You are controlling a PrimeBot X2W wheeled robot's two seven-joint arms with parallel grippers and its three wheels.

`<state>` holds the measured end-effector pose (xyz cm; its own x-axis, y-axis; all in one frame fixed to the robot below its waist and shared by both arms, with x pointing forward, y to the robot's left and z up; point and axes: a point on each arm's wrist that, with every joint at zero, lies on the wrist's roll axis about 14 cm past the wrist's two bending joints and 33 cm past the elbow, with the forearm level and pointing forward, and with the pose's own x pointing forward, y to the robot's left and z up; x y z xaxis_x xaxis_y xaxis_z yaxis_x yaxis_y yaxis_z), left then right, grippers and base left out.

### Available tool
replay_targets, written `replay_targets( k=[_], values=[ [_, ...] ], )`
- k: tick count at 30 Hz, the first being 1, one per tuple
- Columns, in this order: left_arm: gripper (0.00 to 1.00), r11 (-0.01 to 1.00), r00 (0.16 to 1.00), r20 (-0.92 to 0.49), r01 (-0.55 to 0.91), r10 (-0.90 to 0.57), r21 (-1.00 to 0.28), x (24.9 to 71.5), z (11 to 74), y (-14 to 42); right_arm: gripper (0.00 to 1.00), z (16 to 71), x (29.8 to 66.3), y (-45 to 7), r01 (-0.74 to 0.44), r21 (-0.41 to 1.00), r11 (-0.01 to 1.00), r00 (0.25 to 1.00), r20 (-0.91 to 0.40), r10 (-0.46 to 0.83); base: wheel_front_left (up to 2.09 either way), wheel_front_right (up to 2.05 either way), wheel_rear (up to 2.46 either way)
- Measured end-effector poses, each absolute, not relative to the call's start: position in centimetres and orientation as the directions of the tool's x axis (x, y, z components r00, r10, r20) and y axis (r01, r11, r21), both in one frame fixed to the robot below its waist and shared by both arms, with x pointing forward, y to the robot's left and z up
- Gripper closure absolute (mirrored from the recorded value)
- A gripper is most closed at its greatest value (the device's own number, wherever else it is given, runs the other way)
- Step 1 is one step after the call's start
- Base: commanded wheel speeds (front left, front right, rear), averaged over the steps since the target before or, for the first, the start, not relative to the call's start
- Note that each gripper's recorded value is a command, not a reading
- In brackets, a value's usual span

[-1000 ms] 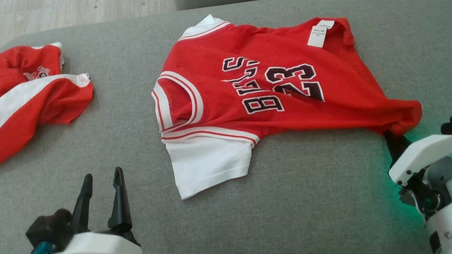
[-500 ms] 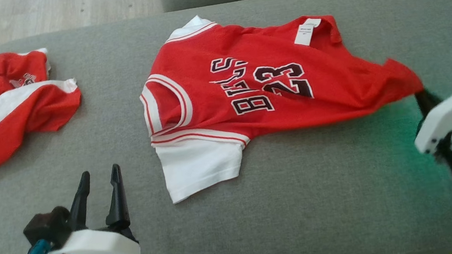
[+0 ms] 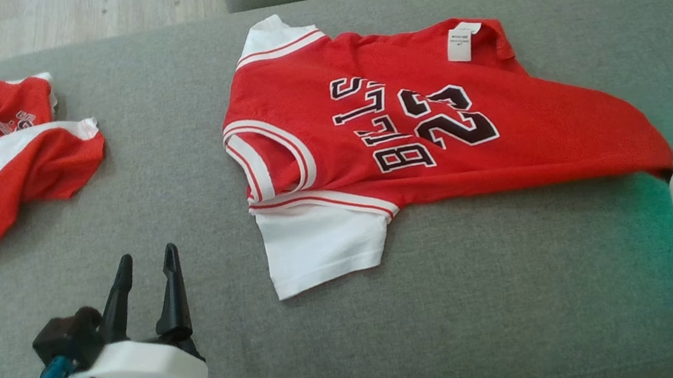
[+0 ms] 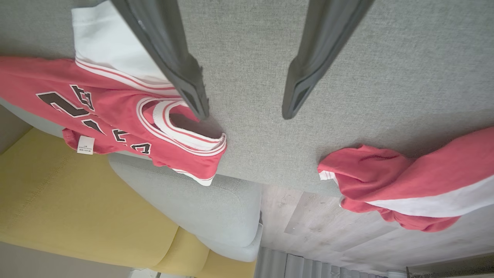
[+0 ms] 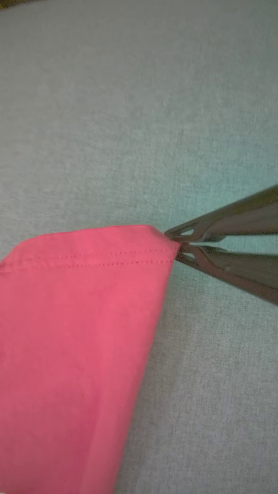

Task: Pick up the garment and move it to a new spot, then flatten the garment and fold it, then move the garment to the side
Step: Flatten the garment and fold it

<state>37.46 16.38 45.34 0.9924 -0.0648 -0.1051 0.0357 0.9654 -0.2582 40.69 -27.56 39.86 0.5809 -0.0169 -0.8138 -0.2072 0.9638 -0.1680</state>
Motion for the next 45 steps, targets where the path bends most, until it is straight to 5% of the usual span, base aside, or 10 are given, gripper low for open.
replay_targets(
  k=[2,4,12,16,21,35,45],
  values=[
    [0.00,0.966,0.992,-0.110,0.031,-0.061,-0.258,37.5,45.2,16.5,0.96,38.9,40.0,-27.4,-0.208,-0.142,0.968,0.540,-0.842,-0.008,0.00,0.00,0.00],
    [0.00,0.966,0.992,-0.114,0.027,-0.058,-0.257,37.5,45.0,16.6,0.00,38.5,39.8,-27.4,-0.206,-0.133,0.969,0.527,-0.850,-0.005,0.00,0.00,0.00],
    [0.00,0.968,0.994,-0.099,0.029,-0.055,-0.250,37.4,45.6,16.8,0.00,41.5,42.0,-28.2,-0.156,-0.156,0.975,0.666,-0.746,-0.013,0.00,0.00,0.00],
    [0.00,0.970,0.996,-0.072,0.037,-0.056,-0.241,37.2,46.5,17.0,0.00,47.3,44.8,-26.3,-0.124,-0.093,0.988,0.836,-0.546,0.054,0.00,0.00,0.00],
    [0.00,0.971,0.998,-0.029,0.049,-0.058,-0.234,37.1,47.9,16.9,0.00,53.5,45.1,-21.7,-0.162,-0.015,0.987,0.946,-0.287,0.151,0.00,0.00,0.00],
    [0.00,0.970,0.997,0.042,0.067,-0.058,-0.235,36.5,50.2,16.4,0.00,50.5,38.7,-17.3,-0.107,0.173,0.979,0.994,0.017,0.105,0.00,0.00,0.00],
    [0.00,0.965,0.996,0.010,0.093,-0.093,-0.244,35.6,49.0,15.5,0.00,49.1,38.2,-17.3,-0.101,0.179,0.979,0.995,0.007,0.101,0.00,0.00,0.00]
  ],
)
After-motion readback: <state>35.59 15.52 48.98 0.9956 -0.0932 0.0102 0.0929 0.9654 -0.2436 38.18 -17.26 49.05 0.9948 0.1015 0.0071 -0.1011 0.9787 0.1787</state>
